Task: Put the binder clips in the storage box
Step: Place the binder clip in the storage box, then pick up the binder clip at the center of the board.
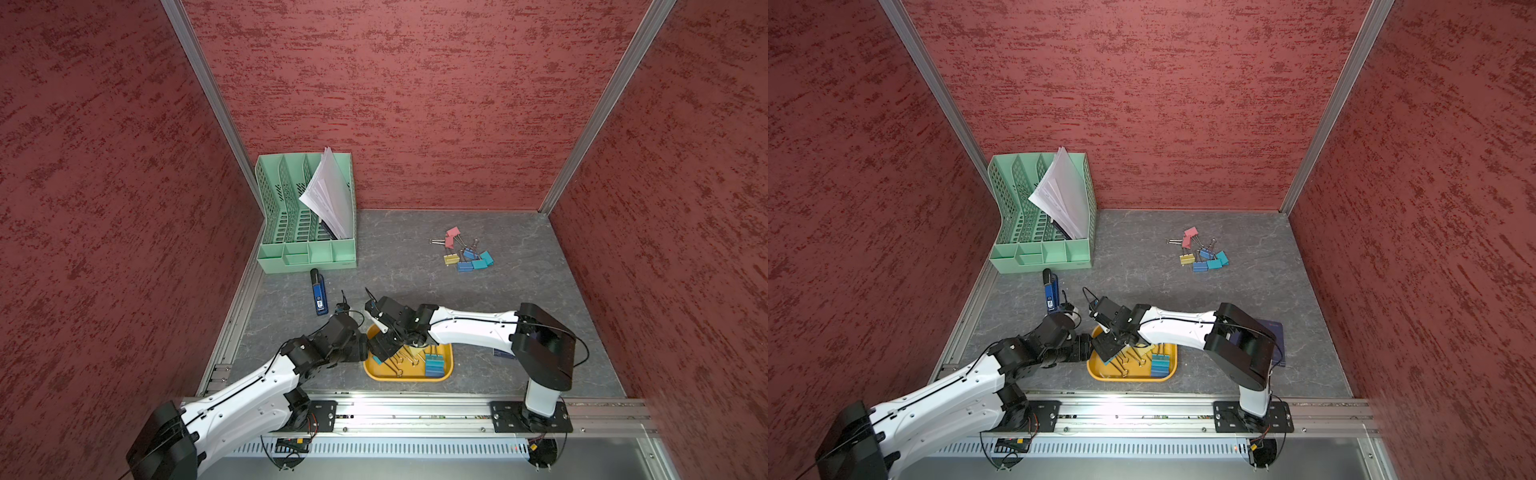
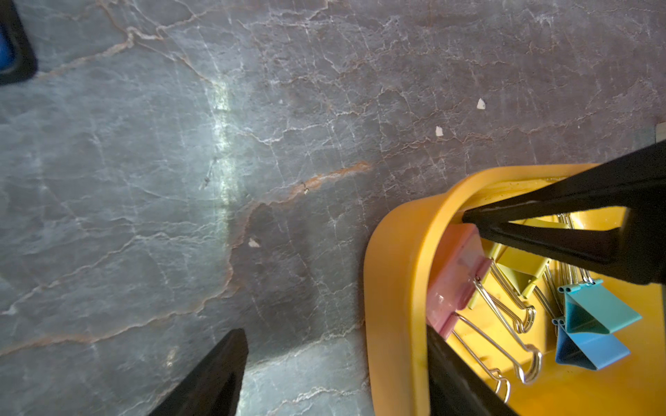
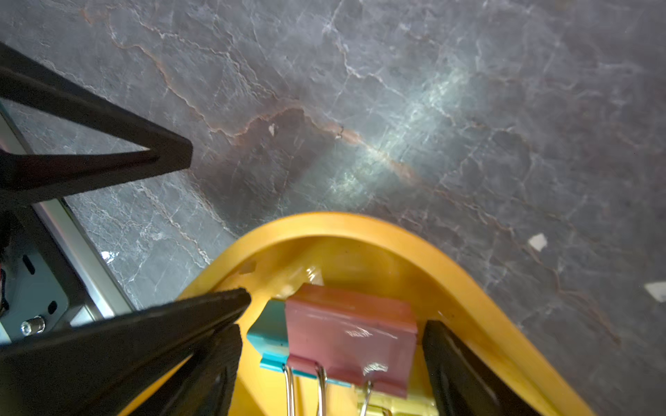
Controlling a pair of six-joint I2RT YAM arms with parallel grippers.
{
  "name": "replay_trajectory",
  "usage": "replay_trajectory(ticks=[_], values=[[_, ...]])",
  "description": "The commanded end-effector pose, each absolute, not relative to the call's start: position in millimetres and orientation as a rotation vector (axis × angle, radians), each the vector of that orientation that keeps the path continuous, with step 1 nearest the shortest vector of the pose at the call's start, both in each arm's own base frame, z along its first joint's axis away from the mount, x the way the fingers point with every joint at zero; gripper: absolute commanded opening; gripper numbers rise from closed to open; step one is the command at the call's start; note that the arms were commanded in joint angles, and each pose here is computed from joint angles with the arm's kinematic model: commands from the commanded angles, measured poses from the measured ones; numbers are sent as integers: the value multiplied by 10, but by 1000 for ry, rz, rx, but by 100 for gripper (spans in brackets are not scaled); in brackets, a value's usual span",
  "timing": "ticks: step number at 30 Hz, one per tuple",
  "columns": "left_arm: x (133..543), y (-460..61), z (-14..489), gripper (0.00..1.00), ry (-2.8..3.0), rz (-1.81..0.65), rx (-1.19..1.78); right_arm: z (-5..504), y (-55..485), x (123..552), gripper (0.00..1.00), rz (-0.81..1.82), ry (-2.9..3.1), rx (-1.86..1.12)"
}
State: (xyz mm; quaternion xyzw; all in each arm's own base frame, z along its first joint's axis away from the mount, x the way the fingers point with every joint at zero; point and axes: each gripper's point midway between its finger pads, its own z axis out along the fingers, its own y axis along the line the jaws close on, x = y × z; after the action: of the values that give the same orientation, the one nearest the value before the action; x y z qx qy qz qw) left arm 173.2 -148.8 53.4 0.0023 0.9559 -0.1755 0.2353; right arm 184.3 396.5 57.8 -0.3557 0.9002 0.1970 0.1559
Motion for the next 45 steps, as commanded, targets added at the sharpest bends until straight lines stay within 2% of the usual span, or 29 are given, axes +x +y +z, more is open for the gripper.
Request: replay_trajectory(ticks=[1, 7, 13, 20, 26, 35, 45], values=[[1723, -1515, 575, 77, 2617, -496, 32, 1000, 4015, 1948, 87, 624, 2462, -956], [1727, -1514, 576, 77, 2615, -495, 31, 1460, 3706, 2030, 92, 613, 2382, -889], [1723, -1518, 574, 77, 2615, -495, 34, 1596, 2896, 2643, 94, 471, 2424, -586], [1726, -1517, 581, 77, 2612, -492, 33, 1549, 1780, 3530, 95, 276, 2462, -135], [1726, -1515, 587, 77, 2610, -493, 32, 1093, 1167, 3996, 95, 168, 2595, 112], [1723, -1512, 582, 77, 2613, -491, 31, 794, 1107, 4443, 95, 79, 2619, 50], [1725, -1510, 578, 77, 2614, -488, 29, 616, 1126, 4588, 94, 59, 2637, 33]])
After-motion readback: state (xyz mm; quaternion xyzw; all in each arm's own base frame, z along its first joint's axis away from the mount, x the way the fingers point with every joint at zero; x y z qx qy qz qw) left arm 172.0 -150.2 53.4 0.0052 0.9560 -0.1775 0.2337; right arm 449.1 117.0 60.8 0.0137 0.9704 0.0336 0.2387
